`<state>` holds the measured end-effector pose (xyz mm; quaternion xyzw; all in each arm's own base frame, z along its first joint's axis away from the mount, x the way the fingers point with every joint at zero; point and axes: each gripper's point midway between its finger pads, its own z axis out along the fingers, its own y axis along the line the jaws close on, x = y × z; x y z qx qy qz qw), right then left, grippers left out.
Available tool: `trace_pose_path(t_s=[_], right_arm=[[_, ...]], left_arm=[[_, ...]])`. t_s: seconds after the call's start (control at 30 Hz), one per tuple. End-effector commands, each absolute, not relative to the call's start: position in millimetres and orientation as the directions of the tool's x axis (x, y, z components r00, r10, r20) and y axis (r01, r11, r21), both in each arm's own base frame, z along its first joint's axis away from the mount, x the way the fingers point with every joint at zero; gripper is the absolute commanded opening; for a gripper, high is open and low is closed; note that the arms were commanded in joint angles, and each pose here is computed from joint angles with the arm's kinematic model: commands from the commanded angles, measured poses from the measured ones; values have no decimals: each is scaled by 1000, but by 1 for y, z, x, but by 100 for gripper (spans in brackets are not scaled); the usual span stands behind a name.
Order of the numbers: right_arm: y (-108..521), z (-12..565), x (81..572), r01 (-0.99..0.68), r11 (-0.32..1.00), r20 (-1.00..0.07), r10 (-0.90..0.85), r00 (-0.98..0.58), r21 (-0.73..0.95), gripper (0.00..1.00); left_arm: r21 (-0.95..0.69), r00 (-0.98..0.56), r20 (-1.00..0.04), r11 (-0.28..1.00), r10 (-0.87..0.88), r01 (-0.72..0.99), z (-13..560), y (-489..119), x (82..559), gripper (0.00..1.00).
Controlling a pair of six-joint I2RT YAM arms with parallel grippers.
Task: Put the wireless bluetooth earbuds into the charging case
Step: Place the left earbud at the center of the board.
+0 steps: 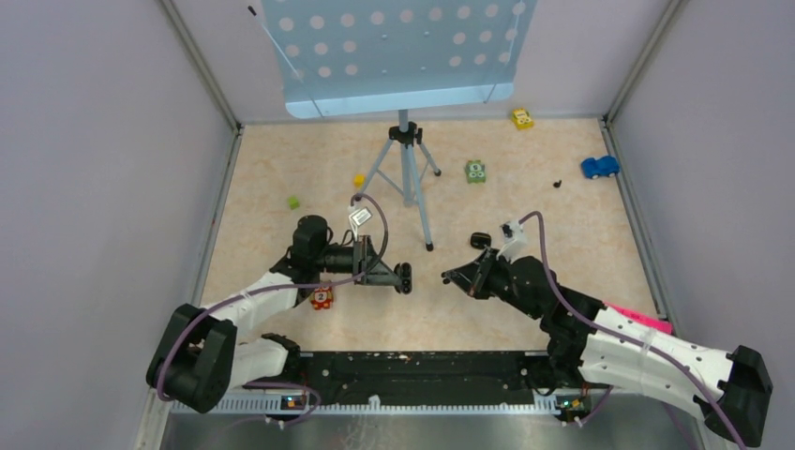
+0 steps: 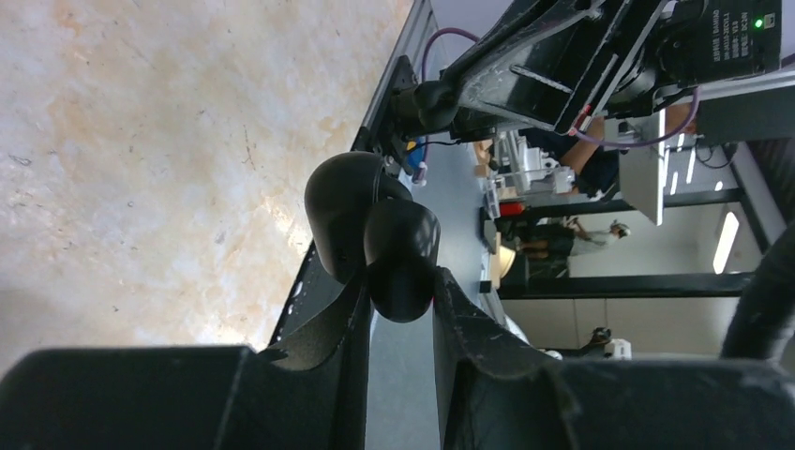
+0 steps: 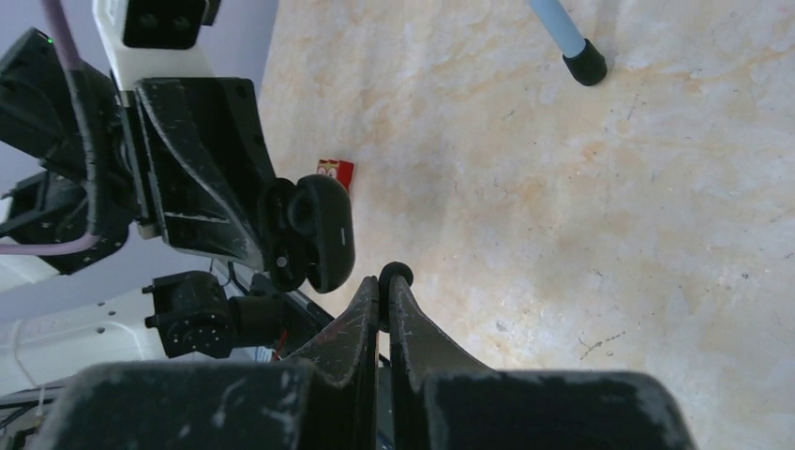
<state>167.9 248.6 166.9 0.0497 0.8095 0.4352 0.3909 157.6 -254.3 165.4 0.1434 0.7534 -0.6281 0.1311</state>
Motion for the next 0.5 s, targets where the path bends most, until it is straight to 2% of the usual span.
trace_pose_path(t_s=[0.0, 0.23, 0.47], right_arm=[[255, 198, 172, -310, 571, -605, 448, -658, 760, 0], [261, 210, 169, -367, 542, -625, 431, -651, 756, 0], [268, 210, 157, -408, 452, -593, 419, -688, 793, 0]], left_arm=[[-896, -895, -442, 70, -56, 439, 196, -259, 165, 0], [-883, -885, -465, 66, 2, 464, 197, -261, 165, 0], [-872, -876, -478, 82, 63, 482, 194, -261, 164, 0]])
